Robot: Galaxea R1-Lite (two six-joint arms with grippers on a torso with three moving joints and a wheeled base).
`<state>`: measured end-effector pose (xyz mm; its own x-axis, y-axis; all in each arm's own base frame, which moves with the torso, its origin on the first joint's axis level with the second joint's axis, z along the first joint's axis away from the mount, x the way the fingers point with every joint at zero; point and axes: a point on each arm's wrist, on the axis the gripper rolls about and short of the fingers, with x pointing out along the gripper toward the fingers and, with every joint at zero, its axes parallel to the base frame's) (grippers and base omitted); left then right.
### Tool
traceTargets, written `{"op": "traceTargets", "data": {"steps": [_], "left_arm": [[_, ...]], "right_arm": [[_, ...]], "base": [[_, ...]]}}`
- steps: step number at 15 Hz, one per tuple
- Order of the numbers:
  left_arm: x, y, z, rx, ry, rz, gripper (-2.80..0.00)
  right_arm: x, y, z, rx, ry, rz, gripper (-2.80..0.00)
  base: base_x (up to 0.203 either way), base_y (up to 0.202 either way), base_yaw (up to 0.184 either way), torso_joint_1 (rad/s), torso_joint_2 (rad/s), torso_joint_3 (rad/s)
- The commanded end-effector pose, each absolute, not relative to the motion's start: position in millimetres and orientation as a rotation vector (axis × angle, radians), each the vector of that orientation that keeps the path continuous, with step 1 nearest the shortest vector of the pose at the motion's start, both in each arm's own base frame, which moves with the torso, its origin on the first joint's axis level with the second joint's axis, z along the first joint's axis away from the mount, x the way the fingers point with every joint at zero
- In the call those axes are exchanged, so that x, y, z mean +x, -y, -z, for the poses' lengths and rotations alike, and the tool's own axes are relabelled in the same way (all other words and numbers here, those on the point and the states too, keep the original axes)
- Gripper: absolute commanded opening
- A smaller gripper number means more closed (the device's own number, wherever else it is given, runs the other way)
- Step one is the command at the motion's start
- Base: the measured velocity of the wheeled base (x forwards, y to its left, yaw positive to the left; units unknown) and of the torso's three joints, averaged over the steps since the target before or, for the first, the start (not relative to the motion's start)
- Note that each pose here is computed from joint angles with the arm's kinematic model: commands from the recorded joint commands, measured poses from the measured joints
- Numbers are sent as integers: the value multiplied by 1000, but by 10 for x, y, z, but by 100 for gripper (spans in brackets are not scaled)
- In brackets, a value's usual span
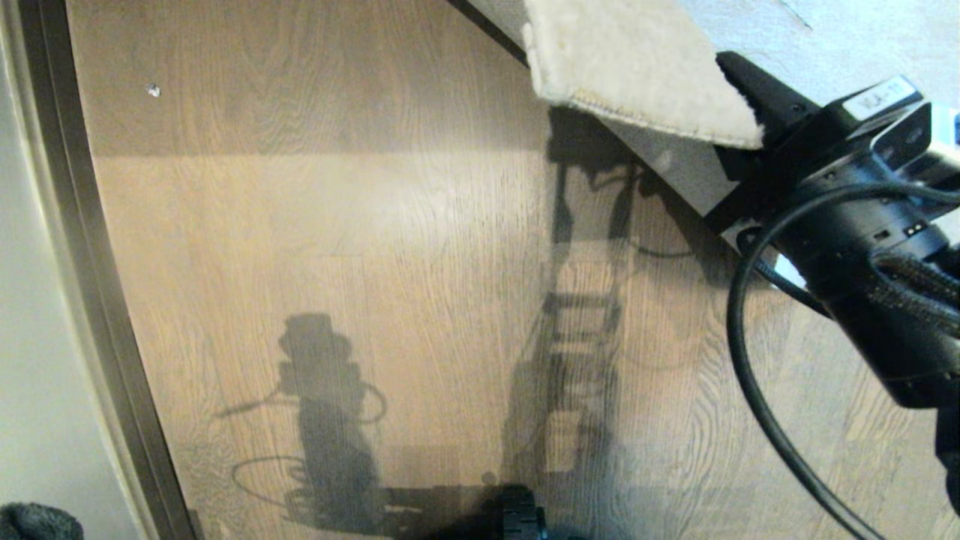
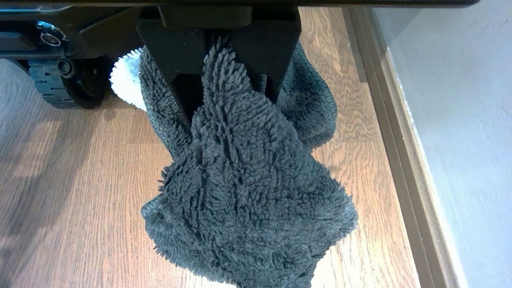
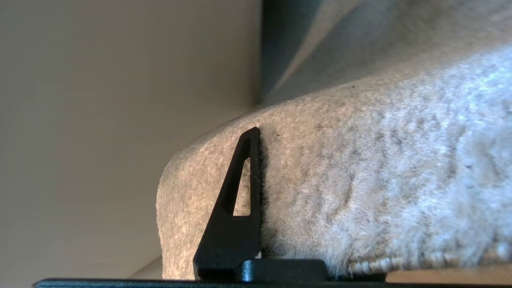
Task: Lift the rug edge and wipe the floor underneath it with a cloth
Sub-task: Lay down the carpet
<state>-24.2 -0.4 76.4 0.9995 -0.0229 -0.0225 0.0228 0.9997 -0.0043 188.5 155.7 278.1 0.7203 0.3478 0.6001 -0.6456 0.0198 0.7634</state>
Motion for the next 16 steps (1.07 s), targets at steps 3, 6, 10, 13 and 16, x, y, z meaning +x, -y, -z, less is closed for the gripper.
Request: {"op": "traceTargets", "data": {"steps": [3, 6, 10, 13, 16], "left_arm": [[-243, 4, -763, -5, -23, 23, -280], [-243, 4, -763, -5, -23, 23, -280], [-243, 4, -763, -5, -23, 23, -280], [-243, 4, -763, -5, -23, 23, -280], [-243, 4, -763, -5, -23, 23, -280]], "right_arm": [[1968, -1626, -2683, 1367, 254, -783, -280], [1971, -1628, -2677, 1367, 251, -782, -280], [1984, -1640, -2608, 1362, 226, -769, 0], [2048, -1693, -2419, 1342, 162, -727, 0], [2095, -1735, -2226, 1332, 91, -690, 0]], "base": [[0, 0, 0, 0, 0, 0], [0, 0, 0, 0, 0, 0], [0, 0, 0, 0, 0, 0], [0, 0, 0, 0, 0, 0], [0, 0, 0, 0, 0, 0]]}}
